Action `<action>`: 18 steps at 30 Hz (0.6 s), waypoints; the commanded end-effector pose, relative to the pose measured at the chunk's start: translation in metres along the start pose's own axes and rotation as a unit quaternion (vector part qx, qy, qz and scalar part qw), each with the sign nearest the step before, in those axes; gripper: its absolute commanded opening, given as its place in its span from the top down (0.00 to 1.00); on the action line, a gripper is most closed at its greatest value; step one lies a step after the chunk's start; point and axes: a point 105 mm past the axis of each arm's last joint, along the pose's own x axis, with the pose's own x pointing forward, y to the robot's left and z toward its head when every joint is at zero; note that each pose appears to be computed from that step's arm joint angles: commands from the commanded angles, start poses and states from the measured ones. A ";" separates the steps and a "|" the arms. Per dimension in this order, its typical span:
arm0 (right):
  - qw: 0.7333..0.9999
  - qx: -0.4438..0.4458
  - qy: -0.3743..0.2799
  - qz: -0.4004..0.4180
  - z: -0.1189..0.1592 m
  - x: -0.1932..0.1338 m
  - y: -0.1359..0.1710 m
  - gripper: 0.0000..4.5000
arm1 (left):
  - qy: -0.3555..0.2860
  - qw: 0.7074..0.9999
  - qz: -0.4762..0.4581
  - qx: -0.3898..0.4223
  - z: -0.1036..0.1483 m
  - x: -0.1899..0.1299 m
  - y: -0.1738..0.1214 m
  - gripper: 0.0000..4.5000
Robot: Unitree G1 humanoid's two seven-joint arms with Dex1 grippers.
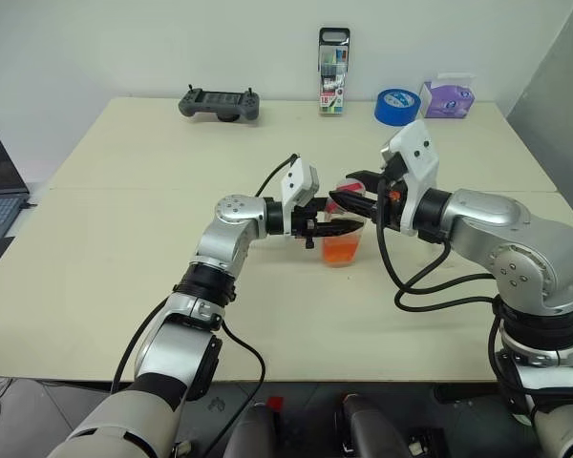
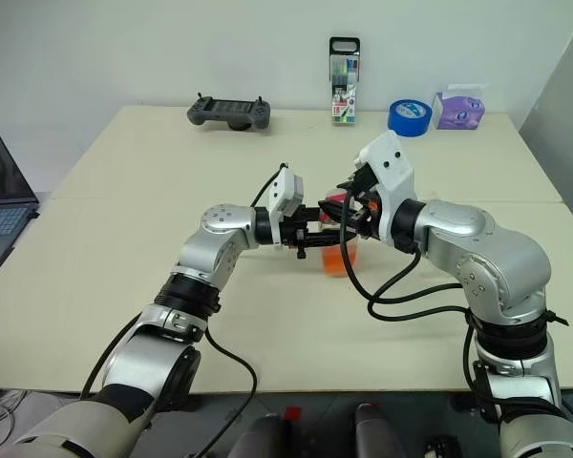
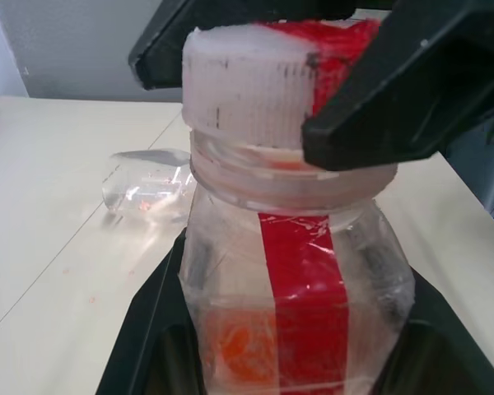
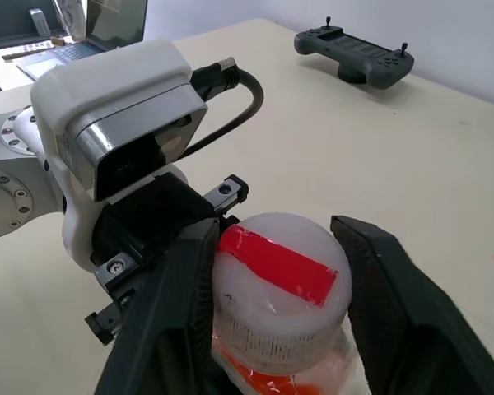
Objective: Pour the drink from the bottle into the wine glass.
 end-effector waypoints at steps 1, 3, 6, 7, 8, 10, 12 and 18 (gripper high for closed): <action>1.000 -0.015 -0.012 -0.011 0.008 -0.007 -0.005 0.59 | -0.016 0.999 -0.002 0.030 0.017 0.001 0.002 0.61; 1.000 -0.017 -0.017 -0.008 0.011 -0.009 -0.005 0.59 | -0.016 0.999 -0.002 0.030 0.017 0.001 0.003 0.61; 0.997 -0.019 -0.066 0.024 0.031 -0.017 0.002 0.59 | -0.015 0.999 -0.002 0.030 0.017 0.001 0.003 0.61; 0.996 -0.015 -0.086 0.037 0.038 -0.020 0.004 0.59 | -0.015 0.999 -0.002 0.029 0.016 0.001 0.003 0.61; 0.993 -0.012 -0.113 0.045 0.048 -0.025 0.006 0.59 | -0.015 0.999 -0.001 0.029 0.016 0.001 0.003 0.61; 0.987 0.006 -0.154 0.048 0.063 -0.032 0.004 0.60 | -0.014 0.999 -0.001 0.029 0.015 0.001 0.002 0.61; 0.980 0.027 -0.192 0.034 0.074 -0.040 -0.002 0.61 | -0.013 1.000 -0.001 0.029 0.014 0.000 0.002 0.61; 0.928 0.113 -0.189 -0.299 0.035 -0.084 -0.095 0.61 | -0.016 0.999 0.003 0.029 0.014 -0.002 0.003 0.61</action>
